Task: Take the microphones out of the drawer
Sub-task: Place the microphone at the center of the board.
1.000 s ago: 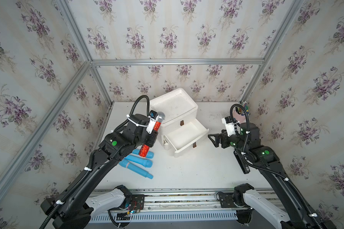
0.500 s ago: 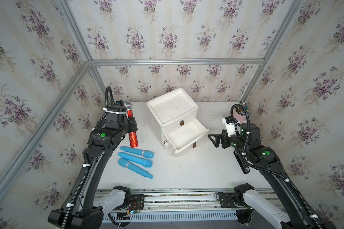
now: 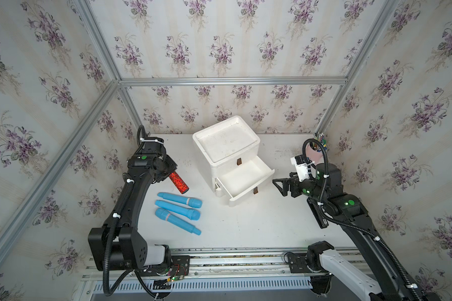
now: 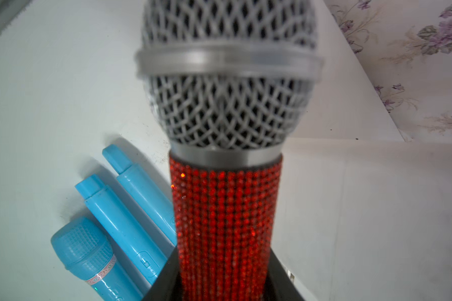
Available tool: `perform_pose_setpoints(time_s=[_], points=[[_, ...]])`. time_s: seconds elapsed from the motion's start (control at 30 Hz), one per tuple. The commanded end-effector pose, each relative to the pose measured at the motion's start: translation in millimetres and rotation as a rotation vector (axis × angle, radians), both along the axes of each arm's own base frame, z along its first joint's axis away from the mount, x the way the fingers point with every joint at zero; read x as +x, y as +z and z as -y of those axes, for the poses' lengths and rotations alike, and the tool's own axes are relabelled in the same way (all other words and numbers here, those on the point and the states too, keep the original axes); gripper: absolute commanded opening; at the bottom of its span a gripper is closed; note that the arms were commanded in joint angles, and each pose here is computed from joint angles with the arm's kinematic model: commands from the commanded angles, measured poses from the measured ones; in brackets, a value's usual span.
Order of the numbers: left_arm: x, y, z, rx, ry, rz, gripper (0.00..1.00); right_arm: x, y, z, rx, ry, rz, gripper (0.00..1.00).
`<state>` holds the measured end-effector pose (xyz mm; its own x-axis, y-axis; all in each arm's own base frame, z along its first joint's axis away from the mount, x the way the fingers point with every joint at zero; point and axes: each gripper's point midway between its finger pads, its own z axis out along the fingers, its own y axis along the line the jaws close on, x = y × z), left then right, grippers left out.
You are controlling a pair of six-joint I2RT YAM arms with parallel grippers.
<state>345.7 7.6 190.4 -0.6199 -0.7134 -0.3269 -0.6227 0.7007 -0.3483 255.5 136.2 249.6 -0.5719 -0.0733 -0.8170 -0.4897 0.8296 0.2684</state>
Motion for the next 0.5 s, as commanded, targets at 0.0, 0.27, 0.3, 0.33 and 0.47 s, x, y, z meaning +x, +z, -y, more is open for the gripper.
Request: perform_pose_setpoints(time_s=[0.0, 0.27, 0.3, 0.33, 0.47], points=[[0.5, -23.7, -3.3, -0.064, 0.163, -0.076, 0.0, -1.5, 1.8, -4.2, 0.017, 0.024, 0.006, 0.98], [2.1, -71.9, -4.2, -0.11, 0.328, -0.171, 0.0, -2.7, 5.4, -4.3, 0.018, 0.028, 0.017, 0.98], [2.8, -76.9, -2.5, -0.117, 0.336, -0.172, 0.0, -3.0, 5.7, -4.1, 0.018, 0.027, 0.018, 0.98], [3.4, -81.3, -0.9, -0.126, 0.348, -0.175, 0.0, -3.5, 6.3, -3.9, 0.018, 0.027, 0.02, 0.98], [7.7, -91.9, 1.6, -0.12, 0.375, -0.173, 0.0, -6.2, 8.2, -2.8, 0.021, 0.025, 0.03, 0.98]])
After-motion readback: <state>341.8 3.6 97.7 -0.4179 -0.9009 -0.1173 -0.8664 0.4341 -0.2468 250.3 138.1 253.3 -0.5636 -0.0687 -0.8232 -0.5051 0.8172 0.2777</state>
